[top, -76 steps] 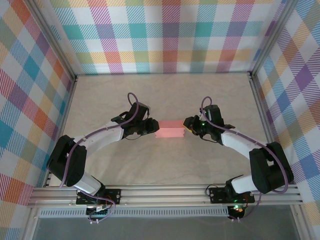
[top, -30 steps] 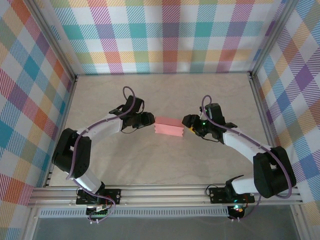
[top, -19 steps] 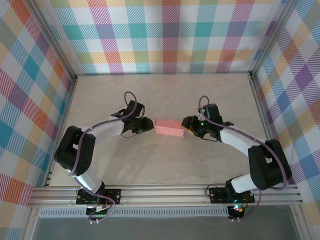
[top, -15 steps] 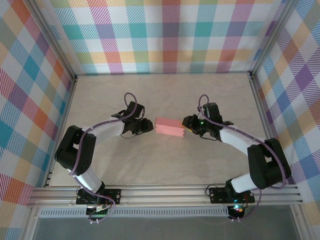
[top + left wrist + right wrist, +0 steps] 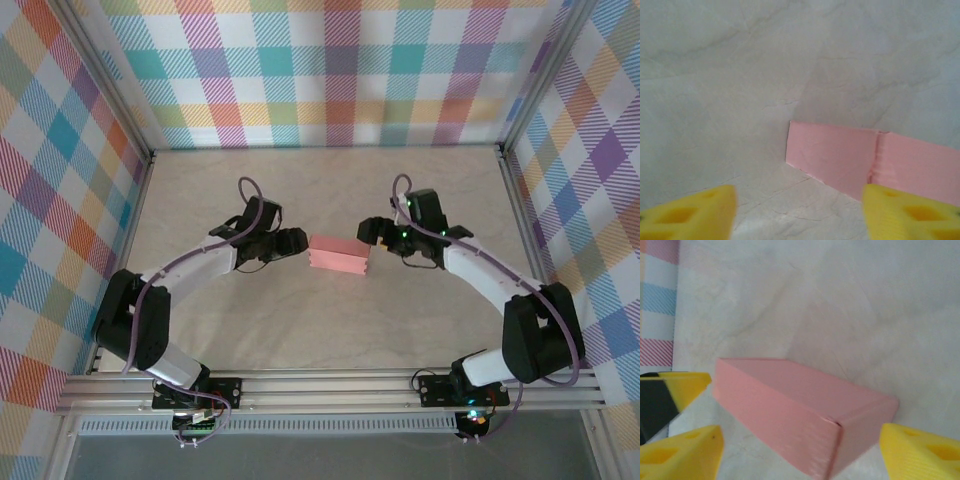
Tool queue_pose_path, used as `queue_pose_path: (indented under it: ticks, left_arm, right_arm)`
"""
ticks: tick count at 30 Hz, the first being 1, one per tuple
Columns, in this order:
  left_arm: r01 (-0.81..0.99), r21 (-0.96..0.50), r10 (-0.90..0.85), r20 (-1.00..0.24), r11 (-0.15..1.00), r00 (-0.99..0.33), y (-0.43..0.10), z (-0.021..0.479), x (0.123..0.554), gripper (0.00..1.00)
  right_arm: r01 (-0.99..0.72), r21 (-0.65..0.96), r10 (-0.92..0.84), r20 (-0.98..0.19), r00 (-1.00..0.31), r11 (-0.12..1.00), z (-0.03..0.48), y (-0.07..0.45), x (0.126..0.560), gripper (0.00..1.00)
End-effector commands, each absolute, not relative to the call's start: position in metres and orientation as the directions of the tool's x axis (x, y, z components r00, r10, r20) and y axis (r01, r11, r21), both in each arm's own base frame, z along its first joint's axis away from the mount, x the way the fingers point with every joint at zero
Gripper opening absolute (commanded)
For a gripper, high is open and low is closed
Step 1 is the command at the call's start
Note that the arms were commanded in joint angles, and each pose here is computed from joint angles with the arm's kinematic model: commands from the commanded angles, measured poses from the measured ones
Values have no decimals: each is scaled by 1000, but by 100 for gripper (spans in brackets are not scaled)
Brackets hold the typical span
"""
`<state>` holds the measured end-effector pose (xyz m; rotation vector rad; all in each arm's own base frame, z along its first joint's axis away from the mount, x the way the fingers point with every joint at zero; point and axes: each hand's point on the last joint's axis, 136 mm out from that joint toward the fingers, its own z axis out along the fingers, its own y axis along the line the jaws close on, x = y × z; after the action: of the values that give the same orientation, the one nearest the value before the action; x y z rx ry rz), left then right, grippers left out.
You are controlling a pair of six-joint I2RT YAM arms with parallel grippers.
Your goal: Fold the paper box
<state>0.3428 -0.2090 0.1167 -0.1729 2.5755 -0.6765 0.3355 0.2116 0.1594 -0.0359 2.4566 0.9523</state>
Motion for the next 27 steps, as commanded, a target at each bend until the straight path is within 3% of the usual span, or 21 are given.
queue_pose_path:
  ticks: [1, 4, 7, 12, 15, 20, 27]
  left_arm:
    - [0, -461, -253, -488, 887, -835, -194, 141, 349, 81]
    - [-15, -441, -278, -540, 898, -794, -179, 152, 348, 93]
    - [-35, -428, -303, -576, 903, -759, -164, 161, 343, 100]
    - [-73, -371, -301, -606, 926, -736, -139, 161, 329, 100]
    - [-81, -341, -288, -619, 937, -731, -129, 159, 322, 100]
    - [-51, -327, -260, -636, 944, -726, -126, 159, 316, 100]
    - [-36, -317, -245, -651, 948, -719, -124, 158, 312, 100]
  right_arm:
    - [-525, 389, -161, -668, -726, 757, 193, 214, 333, 89]
    - [-677, 286, -302, -732, -611, 678, 206, 226, 333, 92]
    - [-835, 177, -452, -773, -445, 520, 211, 247, 322, 96]
    - [-952, 88, -641, -720, -265, 295, 190, 275, 304, 99]
    - [-979, 83, -736, -649, -194, 184, 169, 286, 295, 94]
    - [-989, 62, -828, -541, -144, 131, 137, 294, 299, 82]
    - [-989, 53, -894, -424, -148, 138, 111, 288, 311, 62]
